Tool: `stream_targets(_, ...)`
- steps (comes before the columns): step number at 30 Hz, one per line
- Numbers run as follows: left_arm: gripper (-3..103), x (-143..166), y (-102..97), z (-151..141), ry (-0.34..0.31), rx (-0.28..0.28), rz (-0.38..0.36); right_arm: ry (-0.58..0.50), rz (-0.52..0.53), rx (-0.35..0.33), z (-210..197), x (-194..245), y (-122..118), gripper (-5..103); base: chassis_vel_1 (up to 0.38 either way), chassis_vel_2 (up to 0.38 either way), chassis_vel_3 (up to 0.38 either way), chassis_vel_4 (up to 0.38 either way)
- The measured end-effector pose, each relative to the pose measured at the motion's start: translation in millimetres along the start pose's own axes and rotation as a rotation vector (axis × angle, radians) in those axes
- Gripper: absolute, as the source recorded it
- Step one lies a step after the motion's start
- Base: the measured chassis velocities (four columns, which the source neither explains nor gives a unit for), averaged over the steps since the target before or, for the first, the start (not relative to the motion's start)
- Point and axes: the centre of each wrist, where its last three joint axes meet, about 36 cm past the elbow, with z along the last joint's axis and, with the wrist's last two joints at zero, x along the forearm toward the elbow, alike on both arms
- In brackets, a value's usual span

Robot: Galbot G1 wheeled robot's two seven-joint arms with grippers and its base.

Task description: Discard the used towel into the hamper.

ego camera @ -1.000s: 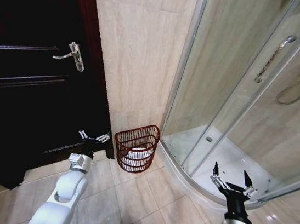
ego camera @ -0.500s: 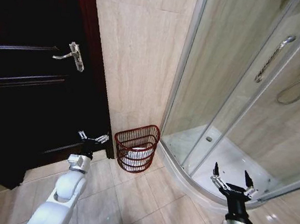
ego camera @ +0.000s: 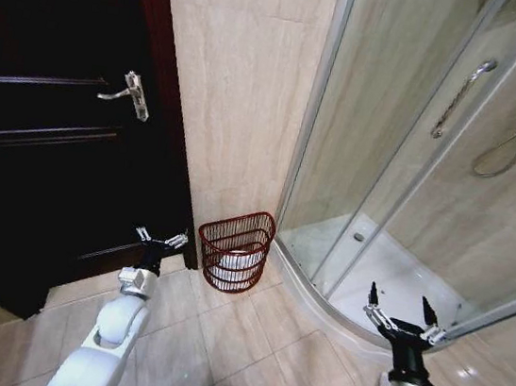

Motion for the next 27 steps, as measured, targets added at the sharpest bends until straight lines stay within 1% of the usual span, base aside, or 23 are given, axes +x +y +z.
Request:
stream_targets(13, 100, -1.1, 2.6, 5.5, -0.007, -0.006, 0.002, -0.001, -0.004, 0.007, 1.2, -1.0, 1.0, 100, 0.018, -0.080, -0.014, 0.093)
stream_targets(27, 100, 0.2, 3.0, 8.2, -0.016, -0.005, 0.000, -0.007, -0.003, 0.017, 2.0, -0.4, -0.7, 100, 0.008, -0.122, -0.003, 0.118)
